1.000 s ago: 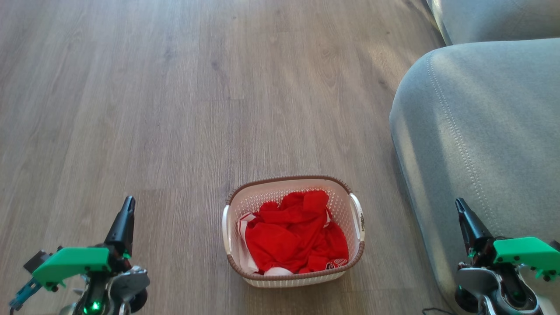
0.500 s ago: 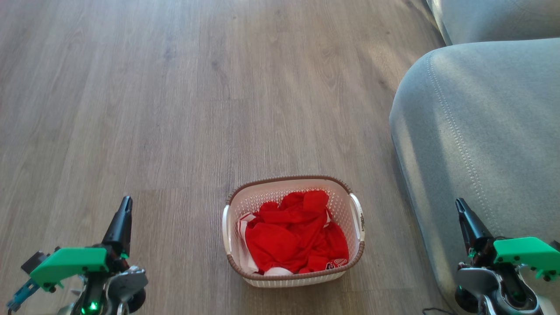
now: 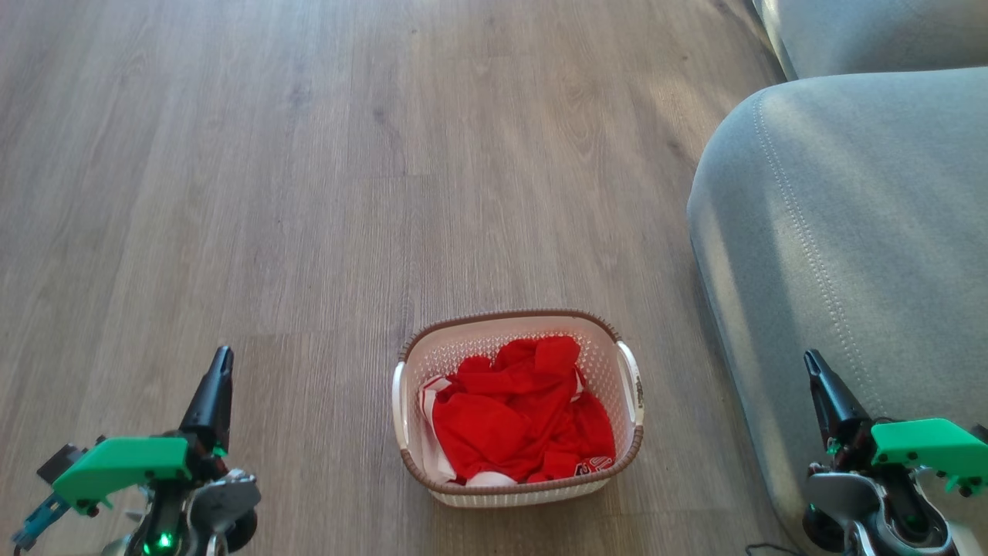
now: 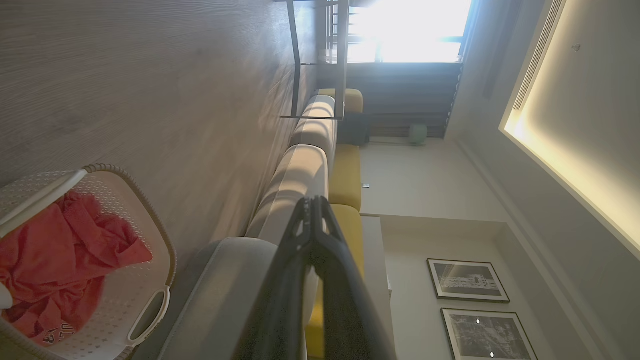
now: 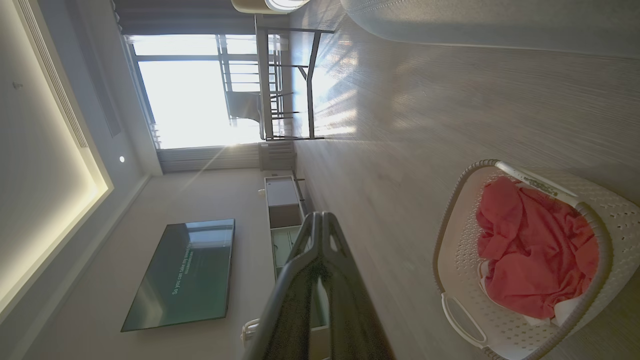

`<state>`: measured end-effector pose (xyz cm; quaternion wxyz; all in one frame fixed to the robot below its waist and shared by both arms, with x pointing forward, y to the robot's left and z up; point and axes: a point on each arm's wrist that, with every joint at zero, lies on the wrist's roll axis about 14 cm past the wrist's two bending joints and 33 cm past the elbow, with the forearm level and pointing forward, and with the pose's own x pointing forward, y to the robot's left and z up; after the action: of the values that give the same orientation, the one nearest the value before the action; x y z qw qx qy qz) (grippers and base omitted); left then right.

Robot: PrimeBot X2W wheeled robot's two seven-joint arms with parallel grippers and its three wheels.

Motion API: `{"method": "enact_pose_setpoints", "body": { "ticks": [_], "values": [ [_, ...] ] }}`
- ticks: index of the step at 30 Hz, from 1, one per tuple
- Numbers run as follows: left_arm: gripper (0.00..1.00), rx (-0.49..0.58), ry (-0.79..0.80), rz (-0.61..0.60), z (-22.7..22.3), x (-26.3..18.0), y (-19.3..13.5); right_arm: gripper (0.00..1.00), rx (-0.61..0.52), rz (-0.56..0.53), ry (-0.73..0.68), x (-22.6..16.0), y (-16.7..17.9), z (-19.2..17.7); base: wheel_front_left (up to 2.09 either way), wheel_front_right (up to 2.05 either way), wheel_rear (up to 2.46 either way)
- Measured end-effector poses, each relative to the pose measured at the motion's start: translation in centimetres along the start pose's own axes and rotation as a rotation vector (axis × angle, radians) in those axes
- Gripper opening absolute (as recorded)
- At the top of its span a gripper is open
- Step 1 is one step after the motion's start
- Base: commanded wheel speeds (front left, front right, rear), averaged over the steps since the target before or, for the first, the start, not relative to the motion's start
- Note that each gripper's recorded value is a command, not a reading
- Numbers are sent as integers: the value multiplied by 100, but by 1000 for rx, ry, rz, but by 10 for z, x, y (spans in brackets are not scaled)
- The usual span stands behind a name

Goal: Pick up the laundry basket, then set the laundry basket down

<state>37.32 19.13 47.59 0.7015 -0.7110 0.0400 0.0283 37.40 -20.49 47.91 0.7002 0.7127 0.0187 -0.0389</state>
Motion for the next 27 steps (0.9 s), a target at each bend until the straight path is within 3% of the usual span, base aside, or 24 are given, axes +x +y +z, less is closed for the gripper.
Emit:
{"method": "enact_pose_setpoints", "body": {
  "ticks": [27],
  "values": [
    [0, 4, -1, 0, 0, 0, 0, 0, 0, 0, -2, 0, 0, 1, 0, 0, 0]
  ]
}}
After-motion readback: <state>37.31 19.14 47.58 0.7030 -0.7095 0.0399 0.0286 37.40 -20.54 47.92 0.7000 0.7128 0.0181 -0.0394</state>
